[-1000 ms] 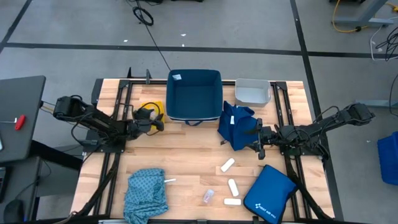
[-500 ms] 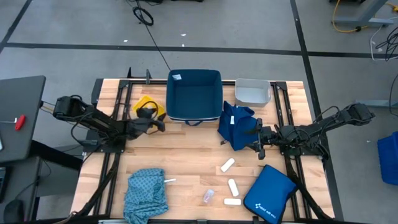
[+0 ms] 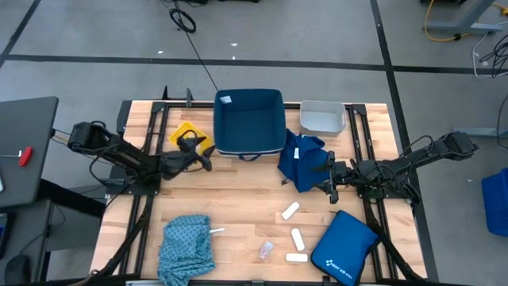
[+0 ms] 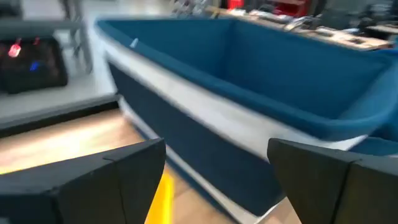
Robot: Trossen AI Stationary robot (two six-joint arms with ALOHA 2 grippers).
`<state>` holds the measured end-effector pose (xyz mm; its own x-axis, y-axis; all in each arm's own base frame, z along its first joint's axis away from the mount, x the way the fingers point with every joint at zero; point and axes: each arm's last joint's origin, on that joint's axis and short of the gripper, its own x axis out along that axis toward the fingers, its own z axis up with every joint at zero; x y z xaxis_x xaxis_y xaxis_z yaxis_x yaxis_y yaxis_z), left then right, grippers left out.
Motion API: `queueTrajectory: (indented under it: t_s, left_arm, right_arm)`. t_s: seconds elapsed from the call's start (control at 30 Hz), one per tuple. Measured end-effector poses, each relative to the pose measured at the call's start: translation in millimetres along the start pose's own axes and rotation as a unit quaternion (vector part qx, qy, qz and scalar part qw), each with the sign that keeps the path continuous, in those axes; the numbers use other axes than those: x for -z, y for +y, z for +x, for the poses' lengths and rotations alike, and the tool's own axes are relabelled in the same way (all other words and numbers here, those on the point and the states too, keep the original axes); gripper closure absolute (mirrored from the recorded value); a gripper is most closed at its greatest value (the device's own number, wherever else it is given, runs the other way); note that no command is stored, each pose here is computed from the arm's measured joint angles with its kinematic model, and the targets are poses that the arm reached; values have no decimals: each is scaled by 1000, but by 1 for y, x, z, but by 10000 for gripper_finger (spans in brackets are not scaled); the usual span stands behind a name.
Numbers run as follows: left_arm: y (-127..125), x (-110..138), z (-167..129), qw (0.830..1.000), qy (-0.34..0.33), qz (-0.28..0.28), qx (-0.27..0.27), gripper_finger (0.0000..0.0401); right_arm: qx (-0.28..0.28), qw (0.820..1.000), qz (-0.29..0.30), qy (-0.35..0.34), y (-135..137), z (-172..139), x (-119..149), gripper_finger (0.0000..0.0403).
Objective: Pick & place medical supplies in basket/bin
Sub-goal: Put the white pill bottle into the basket
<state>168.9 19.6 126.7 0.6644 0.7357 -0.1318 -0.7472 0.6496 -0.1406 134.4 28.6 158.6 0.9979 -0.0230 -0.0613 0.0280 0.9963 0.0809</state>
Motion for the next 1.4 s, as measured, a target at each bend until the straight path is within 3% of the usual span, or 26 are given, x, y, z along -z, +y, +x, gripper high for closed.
queueTrajectory:
  t_s: [0.27, 0.47, 0.57, 0.7, 0.87, 1.07, 1.2, 1.4]
  left_arm:
    - [-24, -19, -24, 990, -90, 67, 84, 118]
    - [-44, -25, -42, 974, -111, 71, 184, 118]
    - [-61, -21, -44, 965, -69, 66, 243, 118]
    - [-92, -18, -44, 947, 39, 92, 305, 118]
    - [-130, -37, -46, 920, 156, 142, 330, 118]
    - [-160, -66, -44, 905, 208, 66, 365, 118]
    - [-179, -64, -40, 885, 255, 13, 389, 115]
    - [-223, -48, -32, 852, 309, -15, 422, 113]
  right_arm:
    - [0, 1000, 0, 0, 0, 0, 0, 160]
    - [0, 1000, 0, 0, 0, 0, 0, 160]
    - [0, 1000, 0, 0, 0, 0, 0, 160]
    - [0, 1000, 0, 0, 0, 0, 0, 160]
    - [0, 1000, 0, 1, 0, 0, 0, 160]
    - [0, 1000, 0, 2, 0, 0, 0, 160]
    - [0, 1000, 4, 7, 0, 0, 1, 160]
    - [1, 1000, 5, 15, 0, 0, 3, 160]
